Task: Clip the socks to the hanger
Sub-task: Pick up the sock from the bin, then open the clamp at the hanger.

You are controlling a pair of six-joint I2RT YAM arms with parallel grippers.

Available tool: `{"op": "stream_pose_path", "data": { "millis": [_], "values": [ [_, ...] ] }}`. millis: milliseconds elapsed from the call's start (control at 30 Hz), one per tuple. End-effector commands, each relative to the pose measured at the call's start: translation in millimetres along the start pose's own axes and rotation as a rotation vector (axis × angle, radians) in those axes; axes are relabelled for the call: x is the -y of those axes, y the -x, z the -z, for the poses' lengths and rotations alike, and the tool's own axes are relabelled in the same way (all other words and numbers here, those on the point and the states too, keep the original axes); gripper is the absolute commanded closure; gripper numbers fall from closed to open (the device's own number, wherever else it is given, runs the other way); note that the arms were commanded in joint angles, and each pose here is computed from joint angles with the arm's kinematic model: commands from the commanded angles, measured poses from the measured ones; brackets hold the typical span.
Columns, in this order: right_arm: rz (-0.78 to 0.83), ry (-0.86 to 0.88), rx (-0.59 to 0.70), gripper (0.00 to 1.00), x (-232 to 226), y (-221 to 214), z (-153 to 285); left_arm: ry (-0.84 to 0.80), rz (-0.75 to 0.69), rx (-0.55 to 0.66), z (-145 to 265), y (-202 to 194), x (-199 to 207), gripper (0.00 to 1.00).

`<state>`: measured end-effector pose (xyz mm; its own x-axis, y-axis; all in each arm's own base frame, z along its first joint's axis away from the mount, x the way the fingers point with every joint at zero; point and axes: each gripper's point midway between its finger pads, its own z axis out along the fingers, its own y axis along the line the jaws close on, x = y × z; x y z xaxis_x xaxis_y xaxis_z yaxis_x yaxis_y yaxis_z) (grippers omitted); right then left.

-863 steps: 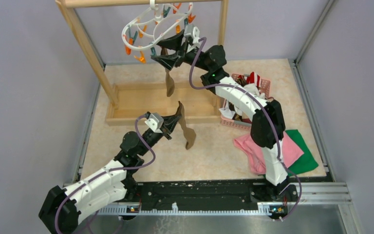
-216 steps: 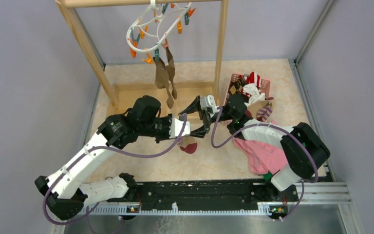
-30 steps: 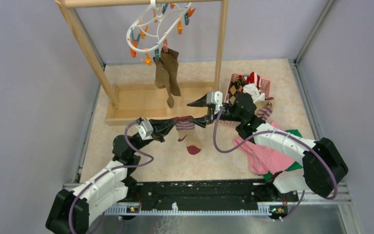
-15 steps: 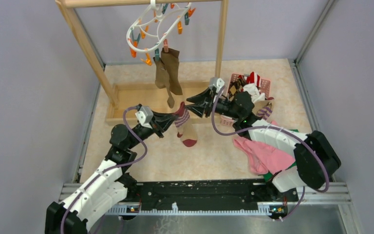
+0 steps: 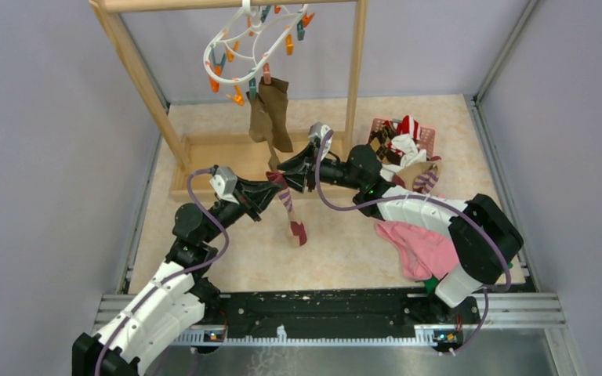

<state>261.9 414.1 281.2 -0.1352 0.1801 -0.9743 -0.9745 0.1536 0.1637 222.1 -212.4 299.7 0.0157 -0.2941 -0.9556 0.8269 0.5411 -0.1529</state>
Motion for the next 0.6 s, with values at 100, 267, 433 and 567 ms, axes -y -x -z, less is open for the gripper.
{"op": "stream_pose_path", "data": {
  "millis": [100, 267, 433, 567],
  "values": [
    [0.192, -0.089, 0.045, 0.52, 8.4, 49.3, 23.9, 0.102, -0.078, 0.067, 15.3, 17.2, -9.3, 1.00],
    [0.236, -0.117, 0.048, 0.48, 13.6, 56.2, 36.4, 0.264, -0.118, 0.082, 24.4, 18.4, -30.7, 1.00],
    [0.253, -0.106, 0.059, 0.48, 12.8, 60.1, 37.3, 0.360, -0.133, 0.076, 26.6, 24.4, -44.3, 1.00],
    [0.269, -0.073, 0.073, 0.48, 9.6, 64.5, 32.7, 0.457, -0.166, 0.108, 34.1, 33.8, -58.1, 1.00]
  ]
}}
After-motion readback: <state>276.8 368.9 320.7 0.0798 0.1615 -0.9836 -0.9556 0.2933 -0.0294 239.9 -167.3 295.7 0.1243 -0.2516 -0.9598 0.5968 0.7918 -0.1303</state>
